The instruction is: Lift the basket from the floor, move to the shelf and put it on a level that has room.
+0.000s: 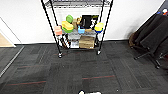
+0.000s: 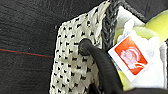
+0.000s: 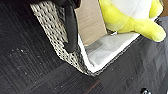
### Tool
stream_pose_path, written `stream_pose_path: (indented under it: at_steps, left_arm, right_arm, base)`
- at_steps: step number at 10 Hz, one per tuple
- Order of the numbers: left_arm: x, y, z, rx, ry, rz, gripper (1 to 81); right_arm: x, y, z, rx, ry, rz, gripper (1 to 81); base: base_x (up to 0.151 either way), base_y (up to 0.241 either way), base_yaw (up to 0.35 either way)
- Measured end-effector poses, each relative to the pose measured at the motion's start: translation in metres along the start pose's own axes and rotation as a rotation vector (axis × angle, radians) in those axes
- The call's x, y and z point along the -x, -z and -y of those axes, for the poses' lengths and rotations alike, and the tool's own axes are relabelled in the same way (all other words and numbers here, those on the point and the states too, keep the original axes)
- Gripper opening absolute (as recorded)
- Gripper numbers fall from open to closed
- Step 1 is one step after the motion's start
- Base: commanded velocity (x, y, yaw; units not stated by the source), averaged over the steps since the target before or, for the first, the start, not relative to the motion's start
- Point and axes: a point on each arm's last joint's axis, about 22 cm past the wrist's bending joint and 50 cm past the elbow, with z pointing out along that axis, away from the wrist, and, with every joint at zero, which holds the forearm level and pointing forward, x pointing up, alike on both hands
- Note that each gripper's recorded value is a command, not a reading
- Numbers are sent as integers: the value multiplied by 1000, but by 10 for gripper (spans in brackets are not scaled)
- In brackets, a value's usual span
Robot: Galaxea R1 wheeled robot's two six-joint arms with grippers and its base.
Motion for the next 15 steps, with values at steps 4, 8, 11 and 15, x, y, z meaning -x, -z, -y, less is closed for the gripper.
stream_pose_path:
  at_steps: [4, 8, 11, 15]
  left_arm:
    - [-10, 65, -46, 27, -55, -47, 10]
    - [-6, 106, -82, 42, -100, -79, 10]
    - [5, 122, -91, 37, -85, -59, 10]
    - [-17, 159, -121, 56, -99, -74, 10]
  right_arm:
    - [-6, 48, 48, -35, 33, -41, 10]
    - [-11, 90, 83, -60, 61, -79, 10]
    - [-11, 108, 97, -55, 62, -63, 10]
    - [-32, 132, 134, -80, 76, -80, 10]
  base:
    - [0, 0, 0]
    - [0, 0, 0]
    - [0, 0, 0]
    - [0, 0, 0]
